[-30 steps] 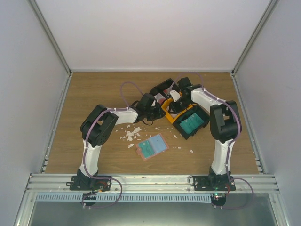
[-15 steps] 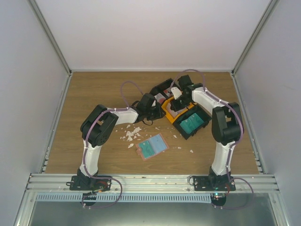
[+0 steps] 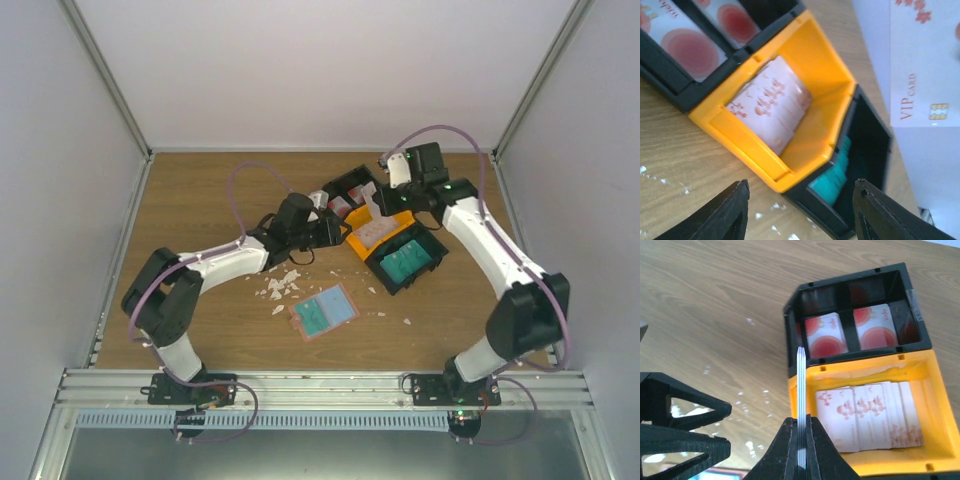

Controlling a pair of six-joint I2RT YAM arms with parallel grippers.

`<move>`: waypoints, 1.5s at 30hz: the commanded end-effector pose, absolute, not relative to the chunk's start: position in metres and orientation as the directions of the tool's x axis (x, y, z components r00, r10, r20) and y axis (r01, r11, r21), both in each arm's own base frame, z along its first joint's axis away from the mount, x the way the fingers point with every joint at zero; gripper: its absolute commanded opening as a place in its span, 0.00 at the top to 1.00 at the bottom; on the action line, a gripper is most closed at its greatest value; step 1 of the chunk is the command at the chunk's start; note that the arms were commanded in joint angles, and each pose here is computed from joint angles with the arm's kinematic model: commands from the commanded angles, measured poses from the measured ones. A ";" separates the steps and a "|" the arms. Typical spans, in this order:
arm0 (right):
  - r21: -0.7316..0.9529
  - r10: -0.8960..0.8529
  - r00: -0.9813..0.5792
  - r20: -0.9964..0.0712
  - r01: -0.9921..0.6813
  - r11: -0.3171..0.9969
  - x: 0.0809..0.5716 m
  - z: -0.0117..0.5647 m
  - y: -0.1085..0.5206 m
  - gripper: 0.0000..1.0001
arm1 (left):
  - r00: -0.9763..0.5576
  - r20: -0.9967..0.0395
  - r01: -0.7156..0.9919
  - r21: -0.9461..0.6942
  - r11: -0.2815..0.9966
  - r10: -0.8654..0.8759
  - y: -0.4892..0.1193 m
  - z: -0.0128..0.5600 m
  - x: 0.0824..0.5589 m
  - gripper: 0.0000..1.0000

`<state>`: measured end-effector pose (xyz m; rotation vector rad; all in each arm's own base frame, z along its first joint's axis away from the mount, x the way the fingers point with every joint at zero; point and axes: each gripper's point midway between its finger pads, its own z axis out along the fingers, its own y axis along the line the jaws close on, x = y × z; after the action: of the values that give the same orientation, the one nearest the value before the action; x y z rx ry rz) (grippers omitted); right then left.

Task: Put the credit cards into the card holder
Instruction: Pick up the credit card from the storage box.

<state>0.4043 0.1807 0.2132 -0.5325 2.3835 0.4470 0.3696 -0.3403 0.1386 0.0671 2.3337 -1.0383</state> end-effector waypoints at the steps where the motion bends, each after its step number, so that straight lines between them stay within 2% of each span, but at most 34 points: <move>1: 0.336 -0.129 -0.685 -0.718 -0.502 0.797 0.371 0.250 0.196 1.00 | -0.755 -0.621 0.402 -0.693 0.598 -0.212 -0.339 0.201 0.347 0.38; 7: 0.595 0.035 -0.725 -0.688 -0.535 0.599 0.308 0.279 0.218 1.00 | -0.732 -0.650 0.529 -0.731 0.431 -0.204 -0.330 0.253 0.292 0.27; 12: 0.733 0.136 -0.764 -0.630 -0.528 0.429 0.267 0.303 0.226 0.99 | -0.746 -0.649 0.582 -0.745 0.326 -0.151 -0.335 0.275 0.259 0.18; 15: 0.770 0.135 -0.780 -0.611 -0.545 0.334 0.244 0.315 0.230 0.99 | -0.760 -0.637 0.585 -0.757 0.291 -0.132 -0.340 0.282 0.252 0.17; 18: 0.783 0.123 -0.793 -0.597 -0.542 0.305 0.235 0.315 0.230 0.99 | -0.771 -0.624 0.581 -0.770 0.263 -0.126 -0.345 0.291 0.250 0.18; 21: 0.791 0.117 -0.798 -0.592 -0.546 0.276 0.231 0.318 0.232 0.99 | -0.774 -0.622 0.588 -0.775 0.232 -0.119 -0.350 0.301 0.250 0.25; 23: 0.791 0.120 -0.795 -0.595 -0.553 0.261 0.232 0.321 0.233 0.99 | -0.774 -0.623 0.592 -0.775 0.219 -0.114 -0.354 0.306 0.251 0.35; 30: 0.780 0.152 -0.772 -0.618 -0.577 0.240 0.249 0.336 0.229 0.98 | -0.766 -0.634 0.606 -0.767 0.213 -0.105 -0.367 0.316 0.269 0.80; 34: 0.766 0.173 -0.750 -0.638 -0.594 0.246 0.263 0.342 0.216 0.87 | -0.758 -0.644 0.621 -0.760 0.194 -0.099 -0.373 0.323 0.282 0.99; 40: 0.709 0.235 -0.671 -0.703 -0.640 0.295 0.285 0.347 0.188 0.62 | -0.742 -0.667 0.657 -0.744 0.121 -0.074 -0.378 0.342 0.291 1.00; 45: 0.666 0.225 -0.628 -0.745 -0.682 0.303 0.286 0.344 0.185 0.57 | -0.729 -0.683 0.679 -0.730 0.077 -0.050 -0.378 0.353 0.286 1.00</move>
<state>0.2905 0.1844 0.3373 -0.3035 1.8479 1.4591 0.2954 -0.3778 0.3193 0.5020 1.9404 -1.6626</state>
